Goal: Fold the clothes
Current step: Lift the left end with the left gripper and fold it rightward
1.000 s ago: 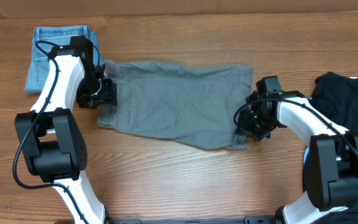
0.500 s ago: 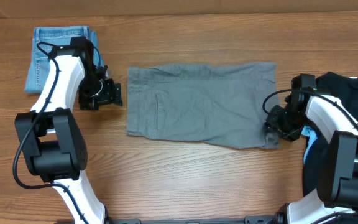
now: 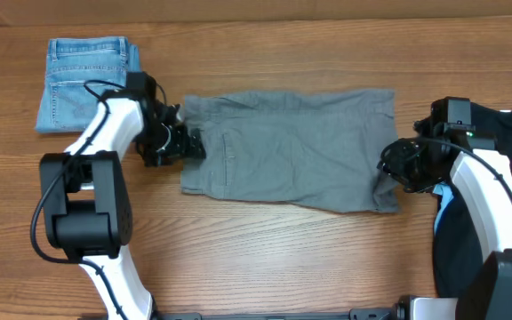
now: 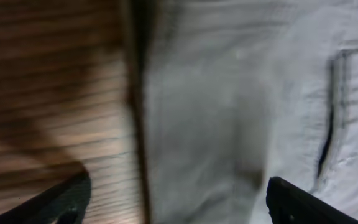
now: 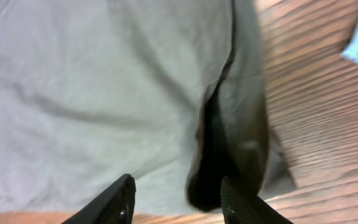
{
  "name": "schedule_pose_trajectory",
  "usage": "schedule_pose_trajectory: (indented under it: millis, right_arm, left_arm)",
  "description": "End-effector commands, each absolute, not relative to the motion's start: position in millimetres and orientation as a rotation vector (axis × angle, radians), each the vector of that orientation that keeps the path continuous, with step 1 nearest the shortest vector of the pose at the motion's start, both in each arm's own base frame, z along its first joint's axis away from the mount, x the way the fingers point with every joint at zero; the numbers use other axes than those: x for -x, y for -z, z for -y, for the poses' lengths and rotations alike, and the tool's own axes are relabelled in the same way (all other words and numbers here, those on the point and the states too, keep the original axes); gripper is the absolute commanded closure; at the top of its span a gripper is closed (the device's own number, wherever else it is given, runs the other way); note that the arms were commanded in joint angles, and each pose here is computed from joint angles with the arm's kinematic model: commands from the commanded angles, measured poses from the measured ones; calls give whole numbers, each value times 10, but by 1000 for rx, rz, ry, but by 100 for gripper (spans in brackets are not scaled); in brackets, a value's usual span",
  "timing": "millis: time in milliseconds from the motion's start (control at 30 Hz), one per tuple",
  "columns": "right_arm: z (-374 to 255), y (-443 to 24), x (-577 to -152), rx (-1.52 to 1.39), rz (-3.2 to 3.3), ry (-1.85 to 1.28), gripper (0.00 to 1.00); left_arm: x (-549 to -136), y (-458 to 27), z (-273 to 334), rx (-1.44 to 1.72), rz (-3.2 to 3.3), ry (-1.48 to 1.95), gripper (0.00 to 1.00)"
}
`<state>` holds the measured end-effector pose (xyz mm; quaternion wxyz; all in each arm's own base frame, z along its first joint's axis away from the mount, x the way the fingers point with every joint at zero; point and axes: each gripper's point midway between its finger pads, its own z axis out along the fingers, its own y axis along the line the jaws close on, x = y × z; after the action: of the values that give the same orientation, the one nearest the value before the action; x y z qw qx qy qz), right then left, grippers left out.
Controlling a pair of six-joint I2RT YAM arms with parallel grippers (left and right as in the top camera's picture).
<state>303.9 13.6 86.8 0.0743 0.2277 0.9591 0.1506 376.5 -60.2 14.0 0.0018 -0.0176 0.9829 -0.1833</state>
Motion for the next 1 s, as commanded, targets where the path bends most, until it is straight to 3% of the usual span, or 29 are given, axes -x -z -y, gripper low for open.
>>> schedule_pose_trajectory:
  millis: [0, 133, 333, 367, 433, 700, 833, 967]
  right_arm:
    - [-291, -920, -3058, -623, -2880, -527, 55]
    - [-402, -854, -3043, -547, -2893, -530, 56]
    - [-564, -844, -3057, -463, -2897, -537, 56]
    - [-583, -848, -3072, -451, -2892, -538, 56]
    - [-592, -849, -3085, -442, -2888, -532, 56]
    - [-570, -836, -3062, -453, -2898, -512, 56]
    - [-573, -828, -3025, -459, -2914, -511, 55]
    - [-575, -828, -3023, -458, -2914, -511, 55]
  left_arm:
    - [-3669, -11, 719, 99, -3098, 617, 9]
    - [-3645, 83, 805, 142, -3093, 619, 23]
    - [-3663, 119, 1018, 100, -3061, 669, 59]
    - [-3671, 108, 1071, 80, -3051, 691, 66]
    - [-3670, 102, 1114, 56, -3048, 700, 95]
    - [-3704, -264, 476, 231, -3133, 418, 96]
    - [-3881, -957, 15, 249, -3072, 260, 96]
    - [-4073, -1661, 67, 222, -2935, 334, 96]
